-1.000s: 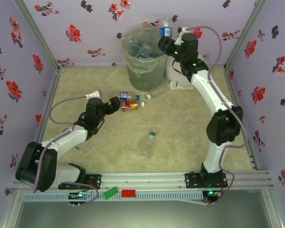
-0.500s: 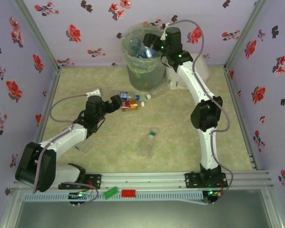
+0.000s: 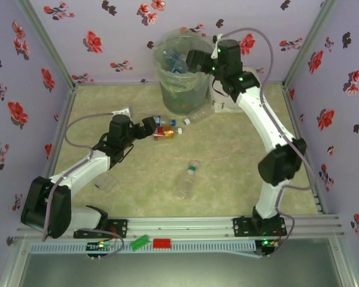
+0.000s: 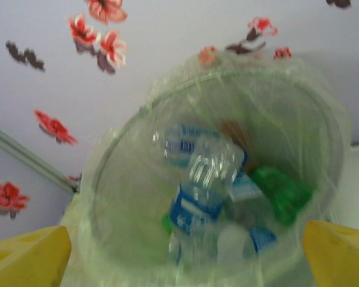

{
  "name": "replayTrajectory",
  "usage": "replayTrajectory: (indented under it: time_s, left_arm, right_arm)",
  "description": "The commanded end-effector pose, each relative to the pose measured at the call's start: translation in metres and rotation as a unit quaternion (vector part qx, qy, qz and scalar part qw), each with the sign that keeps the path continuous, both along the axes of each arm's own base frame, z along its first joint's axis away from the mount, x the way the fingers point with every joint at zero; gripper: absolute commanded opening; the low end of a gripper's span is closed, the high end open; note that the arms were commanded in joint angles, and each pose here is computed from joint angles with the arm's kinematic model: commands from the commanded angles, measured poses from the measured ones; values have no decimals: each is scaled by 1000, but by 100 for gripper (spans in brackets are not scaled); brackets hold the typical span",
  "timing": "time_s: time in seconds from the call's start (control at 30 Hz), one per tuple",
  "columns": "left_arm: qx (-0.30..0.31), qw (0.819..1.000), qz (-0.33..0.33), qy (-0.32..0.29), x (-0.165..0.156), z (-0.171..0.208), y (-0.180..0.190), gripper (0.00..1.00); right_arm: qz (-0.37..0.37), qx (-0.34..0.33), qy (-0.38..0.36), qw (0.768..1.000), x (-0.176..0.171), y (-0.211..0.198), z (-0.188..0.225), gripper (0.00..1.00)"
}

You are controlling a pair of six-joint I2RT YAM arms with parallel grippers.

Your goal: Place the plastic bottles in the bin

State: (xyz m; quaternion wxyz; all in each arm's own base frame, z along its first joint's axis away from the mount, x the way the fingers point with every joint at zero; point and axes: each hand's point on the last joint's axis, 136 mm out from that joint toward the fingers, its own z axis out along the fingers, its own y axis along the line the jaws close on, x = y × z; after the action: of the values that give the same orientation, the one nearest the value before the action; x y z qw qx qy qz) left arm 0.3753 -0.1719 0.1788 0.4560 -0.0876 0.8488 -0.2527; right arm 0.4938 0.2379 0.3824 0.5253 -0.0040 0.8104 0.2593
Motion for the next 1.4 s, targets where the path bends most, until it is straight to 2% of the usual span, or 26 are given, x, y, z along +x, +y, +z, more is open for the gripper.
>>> replayTrajectory:
  time_s: [0.0,0.13,0.4,0.67,0.9,1.1,1.37]
  left_arm:
    - [2,1000,-16,-1,6,6,-10,100]
    - [-24,999,-12,-17,15,16,-18,100]
    - [-33,998,-8,-45,24,30,-22,100]
    - [-44,998,10,-50,19,18,-14,100]
    - [-44,998,11,-37,10,6,-10,100]
    - [-38,999,31,-21,-6,-11,4,100]
    - [-26,998,55,-7,-27,-30,24,100]
  right_arm:
    - [-23,-43,1,999,-40,-7,-15,100]
    - [-48,-72,33,996,-96,-16,-57,100]
    - [-34,-94,164,981,-202,-18,-164,100]
    - [-5,-120,284,951,-282,9,-247,100]
    - [19,-158,324,933,-302,45,-281,100]
    - [8,-213,351,912,-304,40,-314,99]
    - [20,-243,383,891,-312,44,-340,95]
